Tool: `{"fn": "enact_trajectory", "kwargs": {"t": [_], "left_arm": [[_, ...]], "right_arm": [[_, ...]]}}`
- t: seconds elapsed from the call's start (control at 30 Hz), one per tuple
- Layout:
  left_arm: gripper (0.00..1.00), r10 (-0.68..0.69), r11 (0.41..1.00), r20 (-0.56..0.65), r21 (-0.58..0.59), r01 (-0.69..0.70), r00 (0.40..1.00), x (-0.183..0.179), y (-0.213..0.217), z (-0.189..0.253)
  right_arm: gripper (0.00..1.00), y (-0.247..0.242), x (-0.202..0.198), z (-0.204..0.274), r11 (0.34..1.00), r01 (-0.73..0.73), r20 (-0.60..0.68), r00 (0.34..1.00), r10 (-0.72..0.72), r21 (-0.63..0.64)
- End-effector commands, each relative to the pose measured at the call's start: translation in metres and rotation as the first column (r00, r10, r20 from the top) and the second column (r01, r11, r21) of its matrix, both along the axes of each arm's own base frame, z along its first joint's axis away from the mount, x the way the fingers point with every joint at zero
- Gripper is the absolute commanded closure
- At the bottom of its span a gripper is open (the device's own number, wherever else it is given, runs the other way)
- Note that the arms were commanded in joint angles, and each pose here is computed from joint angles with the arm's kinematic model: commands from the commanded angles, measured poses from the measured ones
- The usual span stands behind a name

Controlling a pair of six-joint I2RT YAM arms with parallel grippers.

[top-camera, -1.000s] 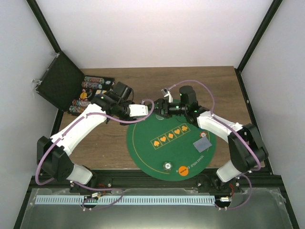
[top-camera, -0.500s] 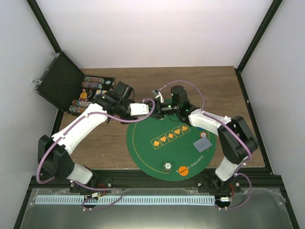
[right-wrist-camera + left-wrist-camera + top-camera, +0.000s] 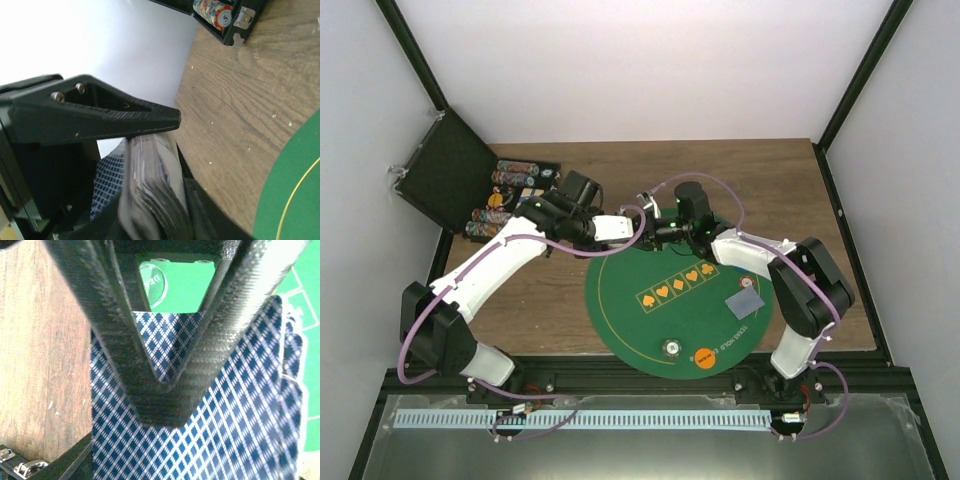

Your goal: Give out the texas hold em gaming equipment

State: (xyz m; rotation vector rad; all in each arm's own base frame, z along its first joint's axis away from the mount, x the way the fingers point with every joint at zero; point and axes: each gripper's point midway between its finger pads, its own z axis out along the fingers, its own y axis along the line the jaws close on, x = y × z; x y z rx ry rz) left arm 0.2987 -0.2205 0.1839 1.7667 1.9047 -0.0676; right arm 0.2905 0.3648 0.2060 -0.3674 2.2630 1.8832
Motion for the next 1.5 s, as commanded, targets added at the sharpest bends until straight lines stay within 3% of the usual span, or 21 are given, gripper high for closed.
{"fn": "enact_trajectory", "kwargs": {"t": [0.0,0.13,0.23,0.33,0.57,0.63,0.87,0.97,1.1,1.27,1.47], "left_arm": [[0.45,-0.017,1.000,-0.014,-0.009,0.017,1.000,-0.001,-0.005,-0.008],[0.25,-0.028,1.000,-0.040,0.003,0.028,0.999,-0.007,-0.002,-0.015],[0.17,-0.029,1.000,-0.057,0.008,0.029,0.998,-0.007,-0.001,-0.021],[0.15,-0.016,1.000,-0.067,-0.008,0.016,0.998,-0.003,-0.002,-0.019],[0.35,-0.045,0.998,-0.103,-0.049,0.040,0.994,-0.007,-0.009,-0.016],[0.35,-0.048,0.997,-0.107,-0.059,0.042,0.993,-0.007,-0.009,-0.016],[0.14,-0.125,0.971,-0.170,-0.225,0.085,0.977,-0.024,-0.018,0.013],[0.12,-0.144,0.966,-0.194,-0.241,0.095,0.971,-0.028,-0.016,0.019],[0.16,-0.158,0.972,-0.208,-0.203,0.116,0.965,-0.034,-0.010,0.012],[0.36,-0.129,0.982,-0.165,-0.162,0.102,0.978,-0.022,-0.005,0.005],[0.45,-0.133,0.980,-0.146,-0.168,0.108,0.980,-0.018,-0.008,0.004]], "right_arm": [[0.81,0.009,-0.010,0.019,0.996,-0.071,0.052,0.996,0.069,0.051],[0.99,0.008,-0.013,0.019,0.995,-0.083,0.073,0.994,0.079,0.055],[0.99,0.007,-0.015,0.020,0.994,-0.090,0.085,0.993,0.085,0.058],[0.99,0.007,-0.017,0.021,0.994,-0.097,0.096,0.991,0.091,0.058],[0.99,0.006,-0.021,0.031,0.991,-0.125,0.156,0.981,0.116,0.054],[0.99,0.005,-0.022,0.033,0.990,-0.133,0.173,0.977,0.122,0.052],[0.99,0.004,-0.022,0.033,0.991,-0.134,0.237,0.963,0.126,0.019],[0.99,0.004,-0.021,0.035,0.990,-0.142,0.257,0.957,0.134,0.012],[0.99,0.006,-0.019,0.041,0.989,-0.143,0.286,0.949,0.132,0.019],[0.99,0.008,-0.017,0.044,0.988,-0.155,0.297,0.945,0.140,0.027],[0.98,0.007,-0.016,0.045,0.989,-0.143,0.310,0.942,0.128,0.026]]}}
